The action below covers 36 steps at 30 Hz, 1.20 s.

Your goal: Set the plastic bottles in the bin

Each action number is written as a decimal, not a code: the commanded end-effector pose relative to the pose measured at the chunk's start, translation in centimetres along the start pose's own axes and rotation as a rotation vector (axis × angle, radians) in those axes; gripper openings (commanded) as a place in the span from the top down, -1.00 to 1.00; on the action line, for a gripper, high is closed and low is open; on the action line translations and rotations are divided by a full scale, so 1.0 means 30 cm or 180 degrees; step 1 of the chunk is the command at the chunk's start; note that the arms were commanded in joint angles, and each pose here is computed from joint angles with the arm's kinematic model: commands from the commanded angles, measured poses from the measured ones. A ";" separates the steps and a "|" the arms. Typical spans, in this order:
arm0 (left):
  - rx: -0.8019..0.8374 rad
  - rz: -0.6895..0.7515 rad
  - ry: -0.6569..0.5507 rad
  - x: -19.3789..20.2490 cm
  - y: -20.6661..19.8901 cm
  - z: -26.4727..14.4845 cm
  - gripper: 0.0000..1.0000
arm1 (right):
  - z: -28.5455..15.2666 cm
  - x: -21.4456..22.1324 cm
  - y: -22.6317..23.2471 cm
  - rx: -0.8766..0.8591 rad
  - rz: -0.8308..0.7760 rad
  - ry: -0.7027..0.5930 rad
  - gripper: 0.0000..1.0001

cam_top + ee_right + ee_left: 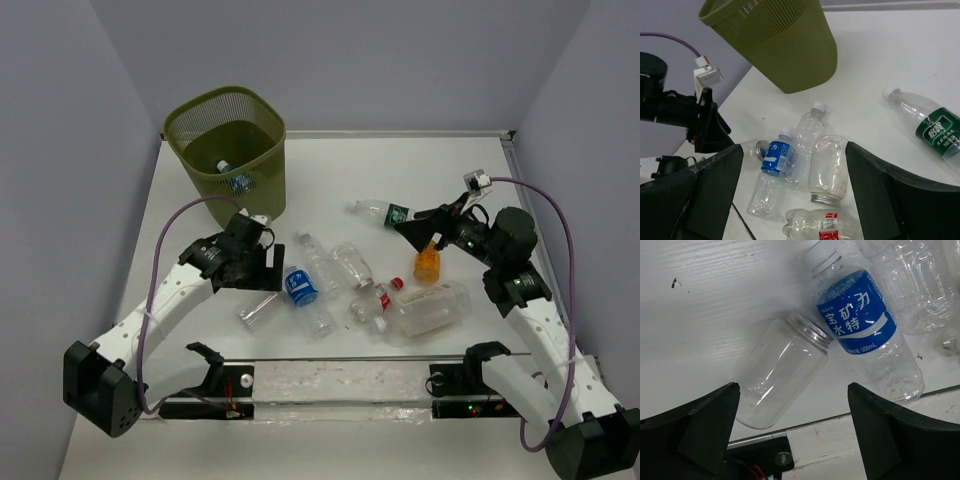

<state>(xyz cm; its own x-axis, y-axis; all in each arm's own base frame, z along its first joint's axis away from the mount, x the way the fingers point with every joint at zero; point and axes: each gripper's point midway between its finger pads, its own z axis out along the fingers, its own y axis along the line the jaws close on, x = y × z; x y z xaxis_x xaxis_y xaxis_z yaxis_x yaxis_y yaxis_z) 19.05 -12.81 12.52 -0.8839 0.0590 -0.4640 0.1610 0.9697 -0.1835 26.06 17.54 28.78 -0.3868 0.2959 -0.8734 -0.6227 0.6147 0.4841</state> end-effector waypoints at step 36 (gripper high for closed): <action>-0.0463 0.0532 0.1238 0.199 -0.021 0.157 0.16 | 0.141 0.102 -0.365 0.1078 -0.0372 0.0825 -0.78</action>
<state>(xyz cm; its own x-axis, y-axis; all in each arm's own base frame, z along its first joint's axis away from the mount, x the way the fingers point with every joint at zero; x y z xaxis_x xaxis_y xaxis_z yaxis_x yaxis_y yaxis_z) 16.42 -13.96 4.84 -0.9541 0.2592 -0.1501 0.2602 0.9655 0.0133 31.69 16.40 20.87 -0.5470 0.1637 -0.8210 -0.4550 0.7650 0.4557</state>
